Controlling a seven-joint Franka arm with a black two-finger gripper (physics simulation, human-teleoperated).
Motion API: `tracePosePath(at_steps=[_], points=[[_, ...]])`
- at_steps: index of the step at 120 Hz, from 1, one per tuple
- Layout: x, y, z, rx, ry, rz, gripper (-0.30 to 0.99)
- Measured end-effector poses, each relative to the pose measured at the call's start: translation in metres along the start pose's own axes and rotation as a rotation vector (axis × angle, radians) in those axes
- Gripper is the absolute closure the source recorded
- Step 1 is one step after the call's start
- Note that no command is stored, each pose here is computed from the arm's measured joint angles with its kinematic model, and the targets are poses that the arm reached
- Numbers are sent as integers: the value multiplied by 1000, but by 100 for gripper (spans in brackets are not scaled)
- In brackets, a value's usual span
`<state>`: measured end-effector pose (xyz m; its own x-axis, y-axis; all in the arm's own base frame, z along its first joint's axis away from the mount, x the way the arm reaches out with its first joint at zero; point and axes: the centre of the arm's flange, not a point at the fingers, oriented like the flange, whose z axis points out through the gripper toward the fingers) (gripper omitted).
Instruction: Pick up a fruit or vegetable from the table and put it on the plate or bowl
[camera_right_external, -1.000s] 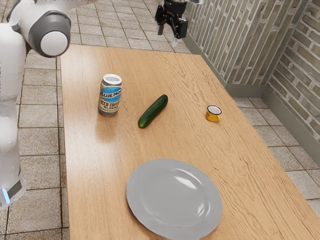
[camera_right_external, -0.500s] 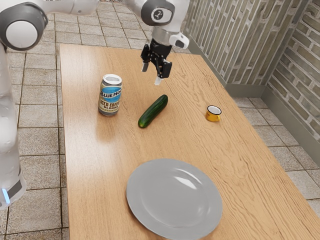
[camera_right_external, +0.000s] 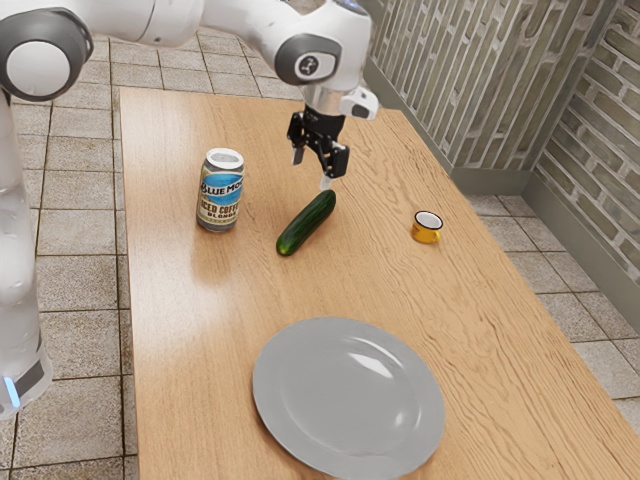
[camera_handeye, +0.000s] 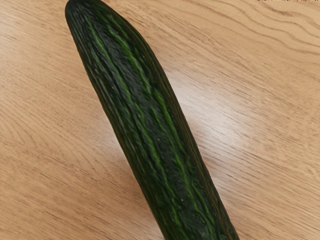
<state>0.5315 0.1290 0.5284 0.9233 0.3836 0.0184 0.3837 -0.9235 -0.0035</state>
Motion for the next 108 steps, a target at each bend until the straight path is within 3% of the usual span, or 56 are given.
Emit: tracePosePath(at_steps=[108], points=[[0, 14, 45, -4, -15, -73, 0]])
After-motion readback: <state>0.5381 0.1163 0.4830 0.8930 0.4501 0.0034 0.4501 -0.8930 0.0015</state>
